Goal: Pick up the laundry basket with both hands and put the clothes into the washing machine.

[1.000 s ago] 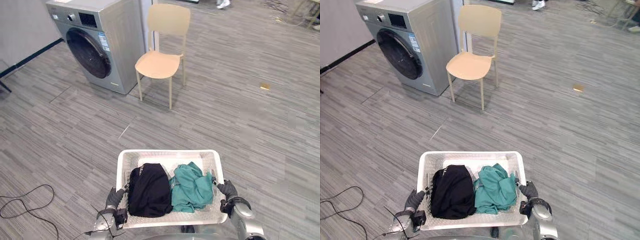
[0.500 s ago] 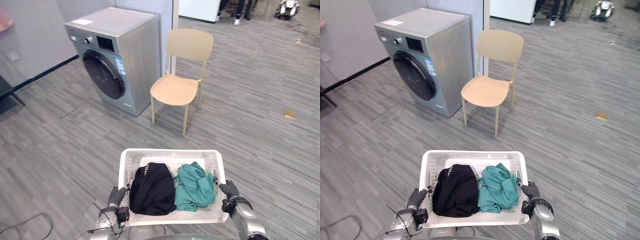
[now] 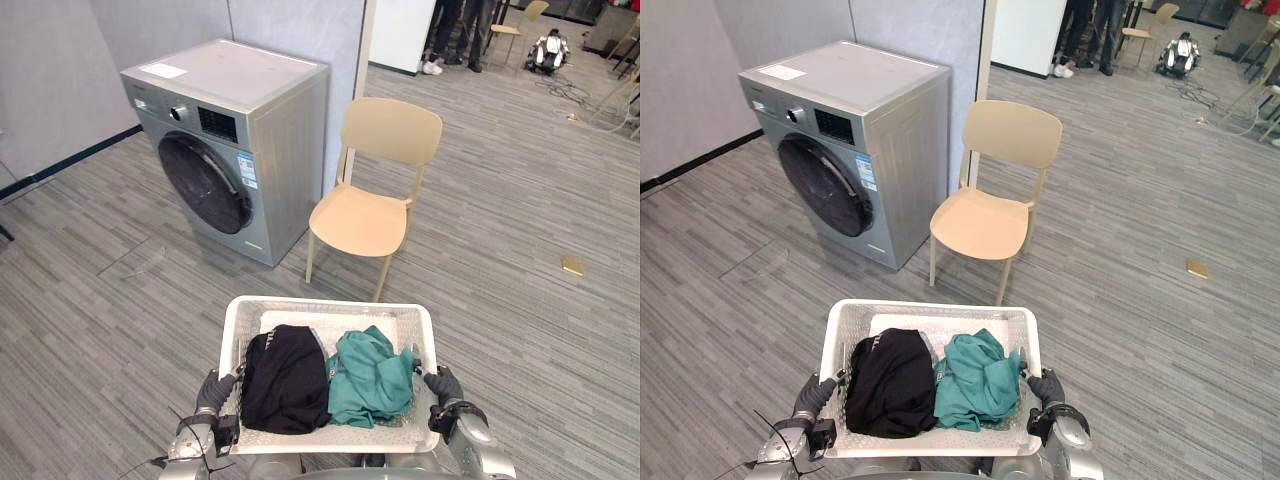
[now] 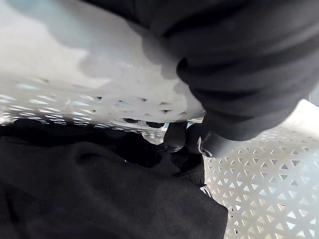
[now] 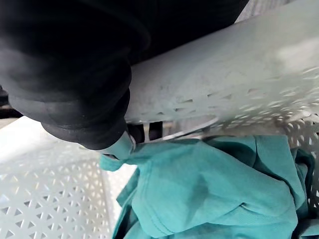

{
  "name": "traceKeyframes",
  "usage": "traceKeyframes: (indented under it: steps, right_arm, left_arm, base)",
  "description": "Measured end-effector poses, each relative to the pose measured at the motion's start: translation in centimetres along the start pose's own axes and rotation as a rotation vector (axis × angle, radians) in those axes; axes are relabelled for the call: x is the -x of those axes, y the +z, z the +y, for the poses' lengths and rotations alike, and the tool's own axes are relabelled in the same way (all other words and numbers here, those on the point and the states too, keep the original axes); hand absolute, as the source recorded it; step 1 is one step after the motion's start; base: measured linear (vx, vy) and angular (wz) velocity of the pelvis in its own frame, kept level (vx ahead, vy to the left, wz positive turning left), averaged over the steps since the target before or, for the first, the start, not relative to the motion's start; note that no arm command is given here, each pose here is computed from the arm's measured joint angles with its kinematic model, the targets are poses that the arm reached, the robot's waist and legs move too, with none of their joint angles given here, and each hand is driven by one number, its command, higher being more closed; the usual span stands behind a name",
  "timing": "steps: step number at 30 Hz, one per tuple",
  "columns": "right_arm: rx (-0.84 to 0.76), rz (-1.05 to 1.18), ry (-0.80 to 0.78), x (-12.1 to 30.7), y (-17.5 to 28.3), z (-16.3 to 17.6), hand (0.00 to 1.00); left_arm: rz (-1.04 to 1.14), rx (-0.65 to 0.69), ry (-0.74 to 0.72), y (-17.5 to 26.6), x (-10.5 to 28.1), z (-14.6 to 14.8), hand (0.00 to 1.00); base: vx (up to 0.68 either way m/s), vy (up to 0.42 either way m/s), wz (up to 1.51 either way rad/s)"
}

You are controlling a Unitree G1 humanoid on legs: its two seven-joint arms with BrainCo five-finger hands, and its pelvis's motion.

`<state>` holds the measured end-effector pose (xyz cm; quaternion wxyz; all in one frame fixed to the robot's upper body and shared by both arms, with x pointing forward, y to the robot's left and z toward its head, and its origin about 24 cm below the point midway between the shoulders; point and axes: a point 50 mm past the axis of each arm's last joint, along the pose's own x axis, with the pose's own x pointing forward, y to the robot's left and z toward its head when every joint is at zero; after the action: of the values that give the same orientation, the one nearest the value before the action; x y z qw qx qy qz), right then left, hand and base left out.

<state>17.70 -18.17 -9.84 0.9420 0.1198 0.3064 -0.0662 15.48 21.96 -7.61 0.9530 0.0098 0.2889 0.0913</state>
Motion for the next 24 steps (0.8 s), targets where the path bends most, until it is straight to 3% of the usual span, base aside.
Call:
traceKeyframes:
  steps: [11, 17, 24]
  right_arm:
    - [0.060, -0.040, 0.038, -0.7, 2.0, 0.3, 1.00]
    - [0.088, -0.068, 0.044, -1.8, 3.7, 0.3, 1.00]
    - [0.042, -0.062, 0.017, -2.0, 3.6, 0.2, 1.00]
  left_arm:
    - [-0.021, 0.071, 0.028, -0.3, 1.5, -0.1, 1.00]
    - [-0.023, 0.092, 0.026, 0.2, 0.3, -0.5, 1.00]
    - [-0.057, 0.026, -0.008, 2.1, -1.4, -0.6, 1.00]
  base:
    - [0.55, -0.105, -0.14]
    - [0.48, 0.257, -0.68]
    - [0.34, 0.352, -0.19]
